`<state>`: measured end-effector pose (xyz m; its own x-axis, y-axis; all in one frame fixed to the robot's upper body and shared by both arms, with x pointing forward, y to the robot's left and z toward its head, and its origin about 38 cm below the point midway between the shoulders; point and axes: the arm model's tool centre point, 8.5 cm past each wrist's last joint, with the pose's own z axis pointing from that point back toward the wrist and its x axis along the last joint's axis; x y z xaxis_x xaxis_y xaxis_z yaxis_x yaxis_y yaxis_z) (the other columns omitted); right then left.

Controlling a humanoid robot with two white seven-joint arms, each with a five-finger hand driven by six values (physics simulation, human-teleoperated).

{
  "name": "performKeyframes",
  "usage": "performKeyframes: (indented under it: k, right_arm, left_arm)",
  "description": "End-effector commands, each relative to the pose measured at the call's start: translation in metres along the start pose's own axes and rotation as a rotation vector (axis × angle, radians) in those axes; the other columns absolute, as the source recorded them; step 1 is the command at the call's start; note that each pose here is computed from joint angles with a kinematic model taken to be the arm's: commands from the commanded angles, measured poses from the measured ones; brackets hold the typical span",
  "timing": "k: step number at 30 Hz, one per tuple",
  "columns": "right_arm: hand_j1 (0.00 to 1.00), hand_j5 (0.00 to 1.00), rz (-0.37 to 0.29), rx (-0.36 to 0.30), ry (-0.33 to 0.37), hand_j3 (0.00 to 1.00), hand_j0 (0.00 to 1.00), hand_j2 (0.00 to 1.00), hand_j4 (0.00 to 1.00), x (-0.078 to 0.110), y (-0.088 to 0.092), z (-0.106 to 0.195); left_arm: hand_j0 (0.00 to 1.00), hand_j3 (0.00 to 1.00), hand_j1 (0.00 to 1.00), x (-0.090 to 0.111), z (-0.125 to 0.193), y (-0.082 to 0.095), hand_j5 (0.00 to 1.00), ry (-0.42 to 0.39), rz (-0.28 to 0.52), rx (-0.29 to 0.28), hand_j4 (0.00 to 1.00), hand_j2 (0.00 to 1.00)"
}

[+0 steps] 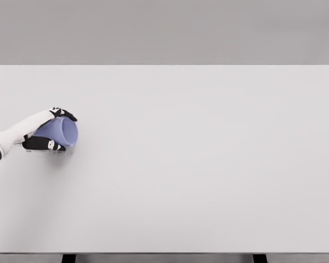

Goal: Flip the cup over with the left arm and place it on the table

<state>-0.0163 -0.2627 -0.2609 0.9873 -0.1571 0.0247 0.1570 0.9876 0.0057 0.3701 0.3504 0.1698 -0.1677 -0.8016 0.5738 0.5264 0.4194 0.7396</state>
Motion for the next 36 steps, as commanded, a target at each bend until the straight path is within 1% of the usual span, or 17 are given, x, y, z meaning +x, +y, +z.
performKeyframes:
  k: [1,2,3,5,8,13,16,17,18,20,21,22,25,30,32,34,36]
  right_arm:
    - [1.0,1.0,0.0,0.0,0.0,1.0,1.0,1.0,1.0,0.0,0.0,0.0]
    - [1.0,1.0,0.0,0.0,0.0,1.0,1.0,1.0,1.0,0.0,0.0,0.0]
    - [1.0,1.0,0.0,0.0,0.0,1.0,1.0,1.0,1.0,0.0,0.0,0.0]
    - [1.0,1.0,0.0,0.0,0.0,1.0,1.0,1.0,1.0,0.0,0.0,0.0]
    - [1.0,1.0,0.0,0.0,0.0,1.0,1.0,1.0,1.0,0.0,0.0,0.0]
    - [1.0,1.0,0.0,0.0,0.0,1.0,1.0,1.0,1.0,0.0,0.0,0.0]
    - [1.0,1.0,0.0,0.0,-0.001,1.0,1.0,1.0,1.0,0.001,0.0,0.0]
    - [1.0,1.0,0.0,0.0,-0.001,1.0,1.0,1.0,1.0,0.001,0.0,0.0]
    - [1.0,1.0,0.0,0.0,0.0,1.0,1.0,1.0,1.0,0.0,0.0,0.0]
    - [1.0,1.0,0.0,0.0,0.0,1.0,1.0,1.0,1.0,0.0,0.0,0.0]
    - [1.0,1.0,0.0,0.0,0.0,1.0,1.0,1.0,1.0,0.0,0.0,0.0]
    - [1.0,1.0,0.0,0.0,-0.002,1.0,1.0,1.0,1.0,0.001,0.0,0.0]
    - [1.0,1.0,0.0,0.0,0.0,1.0,1.0,1.0,1.0,0.0,0.0,0.0]
    - [1.0,1.0,0.0,0.0,0.0,1.0,1.0,1.0,1.0,0.0,0.0,0.0]
    - [1.0,1.0,0.0,0.0,0.0,1.0,1.0,1.0,1.0,0.0,0.0,0.0]
    - [1.0,1.0,0.0,0.0,0.0,1.0,1.0,1.0,1.0,0.0,0.0,0.0]
    - [1.0,1.0,0.0,0.0,0.0,1.0,1.0,1.0,1.0,0.0,0.0,0.0]
  left_arm:
    - [0.51,0.51,0.51,0.001,0.0,0.002,0.51,-0.023,0.034,0.004,0.51,0.51]
    - [0.5,0.5,0.5,0.003,0.0,0.006,0.5,-0.037,0.049,0.011,0.5,0.5]
    - [0.5,0.5,0.5,0.0,0.002,0.01,0.5,-0.04,0.068,0.021,0.5,0.5]
    - [0.5,0.5,0.5,0.001,0.001,0.018,0.5,-0.052,0.08,0.037,0.5,0.5]
    - [0.5,0.5,0.5,-0.004,0.001,0.028,0.5,-0.061,0.113,0.062,0.5,0.5]
    - [0.51,0.51,0.51,-0.006,0.003,0.03,0.51,-0.064,0.129,0.069,0.51,0.51]
    - [0.51,0.51,0.51,-0.005,0.003,0.035,0.51,-0.087,0.161,0.079,0.51,0.51]
    - [0.51,0.51,0.51,-0.009,0.003,0.037,0.51,-0.085,0.179,0.084,0.51,0.51]
    - [0.51,0.51,0.51,-0.014,0.001,0.035,0.51,-0.088,0.215,0.087,0.51,0.51]
    - [0.51,0.51,0.51,-0.011,-0.003,0.038,0.51,-0.107,0.234,0.096,0.51,0.51]
    - [0.51,0.51,0.51,-0.014,-0.003,0.037,0.51,-0.107,0.251,0.095,0.51,0.51]
    - [0.51,0.51,0.51,-0.017,-0.006,0.034,0.51,-0.115,0.29,0.095,0.51,0.51]
    - [0.51,0.51,0.51,-0.021,-0.009,0.03,0.51,-0.121,0.334,0.097,0.51,0.51]
    - [0.51,0.51,0.51,-0.027,-0.012,0.027,0.51,-0.147,0.417,0.127,0.51,0.51]
    - [0.51,0.51,0.51,-0.028,-0.013,0.027,0.51,-0.149,0.426,0.129,0.51,0.51]
    - [0.51,0.51,0.51,-0.028,-0.016,0.026,0.51,-0.16,0.453,0.136,0.51,0.51]
    - [0.51,0.51,0.51,-0.031,-0.018,0.023,0.51,-0.178,0.508,0.148,0.51,0.51]
